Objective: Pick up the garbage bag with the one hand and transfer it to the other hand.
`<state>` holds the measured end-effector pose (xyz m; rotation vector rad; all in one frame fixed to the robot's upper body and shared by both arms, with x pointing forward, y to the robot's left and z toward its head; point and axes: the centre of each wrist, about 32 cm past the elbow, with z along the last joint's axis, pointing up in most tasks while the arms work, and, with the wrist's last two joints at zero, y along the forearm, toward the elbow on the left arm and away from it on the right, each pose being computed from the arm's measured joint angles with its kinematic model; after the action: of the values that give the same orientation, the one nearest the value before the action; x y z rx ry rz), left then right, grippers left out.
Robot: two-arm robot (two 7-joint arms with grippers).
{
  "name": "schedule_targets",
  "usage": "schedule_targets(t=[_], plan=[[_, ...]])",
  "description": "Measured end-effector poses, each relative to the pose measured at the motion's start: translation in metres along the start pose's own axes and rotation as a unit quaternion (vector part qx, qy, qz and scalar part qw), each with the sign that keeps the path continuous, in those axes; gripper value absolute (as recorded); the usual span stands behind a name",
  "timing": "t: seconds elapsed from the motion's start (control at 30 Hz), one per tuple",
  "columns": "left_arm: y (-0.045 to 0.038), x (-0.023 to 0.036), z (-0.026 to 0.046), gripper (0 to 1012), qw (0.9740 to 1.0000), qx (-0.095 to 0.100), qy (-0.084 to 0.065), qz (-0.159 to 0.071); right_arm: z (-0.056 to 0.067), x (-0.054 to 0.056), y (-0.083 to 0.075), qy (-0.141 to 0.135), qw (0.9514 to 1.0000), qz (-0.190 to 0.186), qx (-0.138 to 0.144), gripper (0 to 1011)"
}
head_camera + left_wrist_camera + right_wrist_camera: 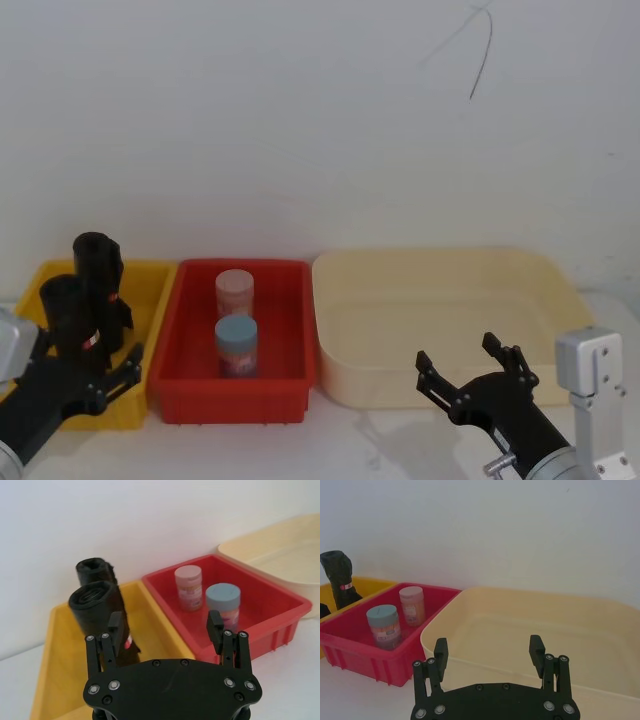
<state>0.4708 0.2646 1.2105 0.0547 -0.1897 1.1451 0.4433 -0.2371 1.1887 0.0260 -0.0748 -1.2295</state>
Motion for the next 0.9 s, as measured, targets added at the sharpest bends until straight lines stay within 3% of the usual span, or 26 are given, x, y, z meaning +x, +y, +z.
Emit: schedule_targets(t=[0.4,0.67,0.9], plan=[[-0.0019,0.0189,0.0003,1002,0.9994,0.026,-0.014,0.019,0.0,0.0,0.0,0.0,1.0,0.0,0.0,1000],[-0.0102,0.031,-0.0016,1001,0.9988,0.039,-0.023,0.019,0.0,0.0,0.0,0.0,1.0,0.0,0.0,999],[-0.0202,0.0376,-0.0037,1002,0.9984,0.047,-0.028,0.014,0.0,0.0,0.0,0.0,1.0,0.0,0.0,999]])
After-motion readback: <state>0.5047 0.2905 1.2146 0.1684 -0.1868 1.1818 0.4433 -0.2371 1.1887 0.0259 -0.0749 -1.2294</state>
